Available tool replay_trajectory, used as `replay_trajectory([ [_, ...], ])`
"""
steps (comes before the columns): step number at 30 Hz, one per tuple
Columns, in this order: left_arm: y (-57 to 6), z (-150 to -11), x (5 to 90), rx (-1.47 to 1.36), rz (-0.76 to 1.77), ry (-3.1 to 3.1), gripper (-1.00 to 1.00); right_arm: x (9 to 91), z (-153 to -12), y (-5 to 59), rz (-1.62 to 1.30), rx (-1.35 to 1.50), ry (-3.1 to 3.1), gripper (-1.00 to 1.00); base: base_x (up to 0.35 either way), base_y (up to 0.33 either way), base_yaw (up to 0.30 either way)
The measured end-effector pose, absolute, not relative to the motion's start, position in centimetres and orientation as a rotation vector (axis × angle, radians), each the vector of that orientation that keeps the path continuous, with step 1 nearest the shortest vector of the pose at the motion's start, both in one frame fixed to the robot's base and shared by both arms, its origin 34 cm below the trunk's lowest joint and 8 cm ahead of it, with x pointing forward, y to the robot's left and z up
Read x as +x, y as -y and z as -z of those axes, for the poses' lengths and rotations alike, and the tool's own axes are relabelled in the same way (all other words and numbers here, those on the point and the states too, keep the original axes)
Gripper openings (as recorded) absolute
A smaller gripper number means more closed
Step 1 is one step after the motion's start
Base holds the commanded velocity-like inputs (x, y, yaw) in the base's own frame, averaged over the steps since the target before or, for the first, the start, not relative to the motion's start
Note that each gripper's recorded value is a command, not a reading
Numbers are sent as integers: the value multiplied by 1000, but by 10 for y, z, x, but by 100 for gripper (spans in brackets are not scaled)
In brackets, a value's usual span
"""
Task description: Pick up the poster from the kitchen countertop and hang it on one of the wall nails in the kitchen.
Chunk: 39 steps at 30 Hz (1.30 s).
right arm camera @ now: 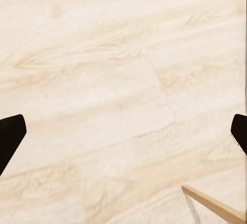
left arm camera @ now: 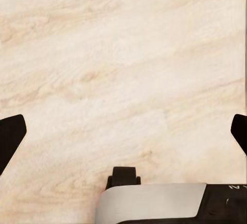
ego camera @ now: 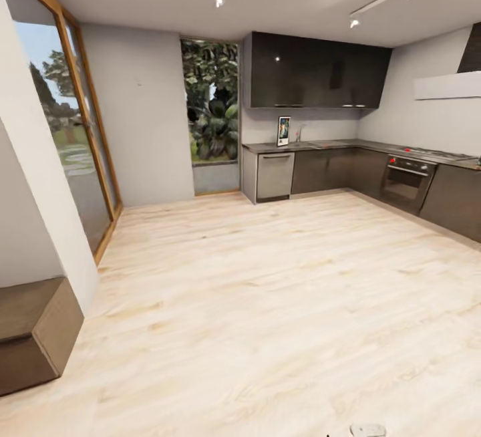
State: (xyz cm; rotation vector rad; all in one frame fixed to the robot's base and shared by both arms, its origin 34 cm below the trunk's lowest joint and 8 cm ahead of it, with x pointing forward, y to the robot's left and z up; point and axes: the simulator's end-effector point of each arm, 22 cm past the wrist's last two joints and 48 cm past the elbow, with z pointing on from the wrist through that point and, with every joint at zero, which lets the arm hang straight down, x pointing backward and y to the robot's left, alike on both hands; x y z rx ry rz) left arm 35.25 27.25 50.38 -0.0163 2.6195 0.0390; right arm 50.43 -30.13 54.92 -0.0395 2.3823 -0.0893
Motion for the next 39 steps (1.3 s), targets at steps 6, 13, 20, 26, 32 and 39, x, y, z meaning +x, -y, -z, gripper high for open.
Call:
replay_trajectory([
  [6,-273,-504,352,-16,-39,-2620,100,504,-549,301,89,-40,-2382,100,336,0,-249],
  [13,-273,-504,353,-17,-39,-2619,100,504,-549,301,89,-40,-2382,100,336,15,-148],
  [20,-273,-504,352,-17,-39,-2620,100,504,-549,301,89,-40,-2382,100,336,67,-11],
  [26,-273,-504,352,-17,-39,-2620,100,504,-549,301,89,-40,-2382,100,336,73,-2],
  [32,-273,-504,352,-17,-39,-2619,100,504,-549,301,89,-40,-2382,100,336,70,0],
  [39,-273,-504,352,-17,-39,-2619,100,504,-549,301,89,-40,-2382,100,336,17,0],
])
